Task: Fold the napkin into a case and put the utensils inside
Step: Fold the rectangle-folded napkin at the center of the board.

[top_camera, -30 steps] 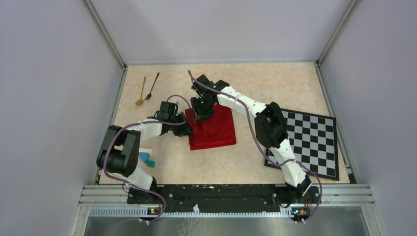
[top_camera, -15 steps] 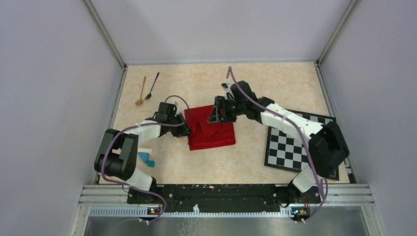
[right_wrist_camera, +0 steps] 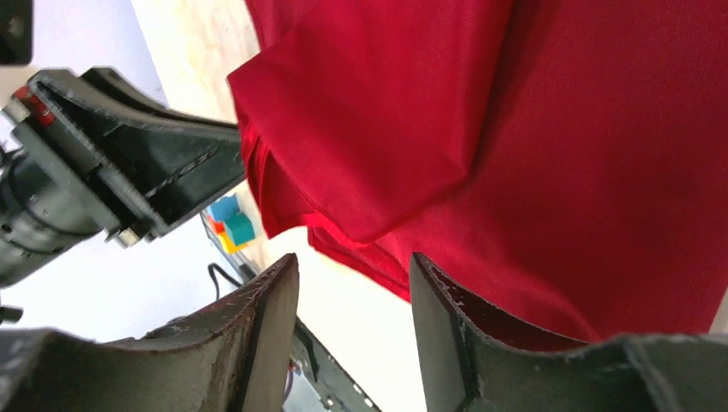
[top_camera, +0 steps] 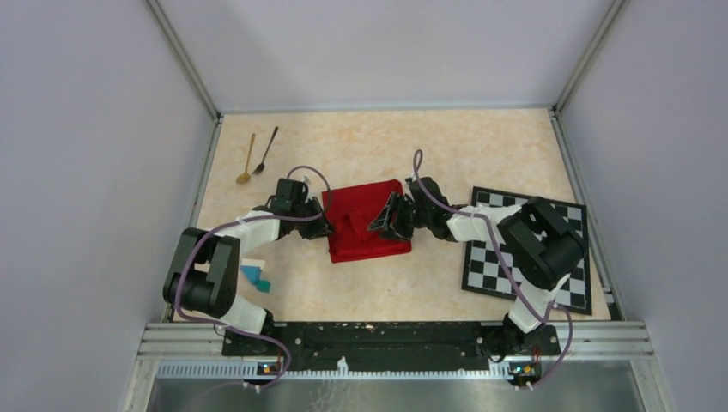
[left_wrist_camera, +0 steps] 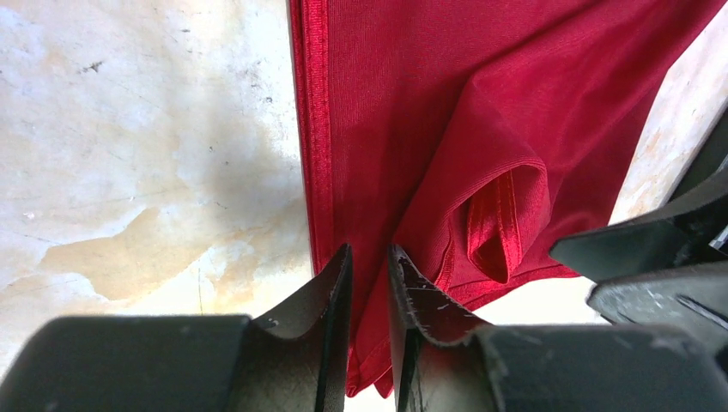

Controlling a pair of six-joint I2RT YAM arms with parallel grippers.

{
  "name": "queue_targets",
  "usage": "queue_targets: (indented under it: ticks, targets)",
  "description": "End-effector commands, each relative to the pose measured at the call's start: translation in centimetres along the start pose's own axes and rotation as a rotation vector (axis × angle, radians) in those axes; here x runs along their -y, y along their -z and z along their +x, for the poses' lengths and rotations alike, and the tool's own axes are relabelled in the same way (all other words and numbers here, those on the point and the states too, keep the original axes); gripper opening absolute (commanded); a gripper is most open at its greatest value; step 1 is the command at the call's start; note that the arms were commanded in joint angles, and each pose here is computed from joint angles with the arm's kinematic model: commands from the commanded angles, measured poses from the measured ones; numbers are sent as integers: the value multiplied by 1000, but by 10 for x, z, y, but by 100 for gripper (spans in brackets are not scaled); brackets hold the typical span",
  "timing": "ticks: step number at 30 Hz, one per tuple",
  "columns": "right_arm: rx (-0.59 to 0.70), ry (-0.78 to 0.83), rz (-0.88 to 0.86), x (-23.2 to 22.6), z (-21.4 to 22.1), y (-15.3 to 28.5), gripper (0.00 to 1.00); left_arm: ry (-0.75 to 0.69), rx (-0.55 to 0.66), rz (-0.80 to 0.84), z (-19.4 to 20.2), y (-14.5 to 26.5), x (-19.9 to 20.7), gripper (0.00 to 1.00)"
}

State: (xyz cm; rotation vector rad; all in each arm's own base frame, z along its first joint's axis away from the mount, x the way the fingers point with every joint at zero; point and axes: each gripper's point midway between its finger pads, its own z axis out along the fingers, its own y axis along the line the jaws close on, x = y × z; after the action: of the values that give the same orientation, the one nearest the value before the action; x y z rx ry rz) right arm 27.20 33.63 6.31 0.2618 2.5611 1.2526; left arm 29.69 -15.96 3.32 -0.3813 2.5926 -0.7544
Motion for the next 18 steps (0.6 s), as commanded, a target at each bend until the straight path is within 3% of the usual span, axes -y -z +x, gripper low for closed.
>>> queue_targets:
  ticks: [1, 8, 14, 18]
  targets:
    - [57, -30, -39, -8, -16, -17, 48, -30, 27, 24, -5, 7, 7, 26]
    - [50, -59, -23, 1, -15, -29, 44, -36, 31, 25, -5, 8, 7, 24]
    - [86, -11, -67, -23, -35, -36, 25, -34, 27, 23, -2, 8, 5, 23]
    - [117, 25, -105, -53, -53, -36, 19, -33, 25, 21, 0, 8, 3, 23]
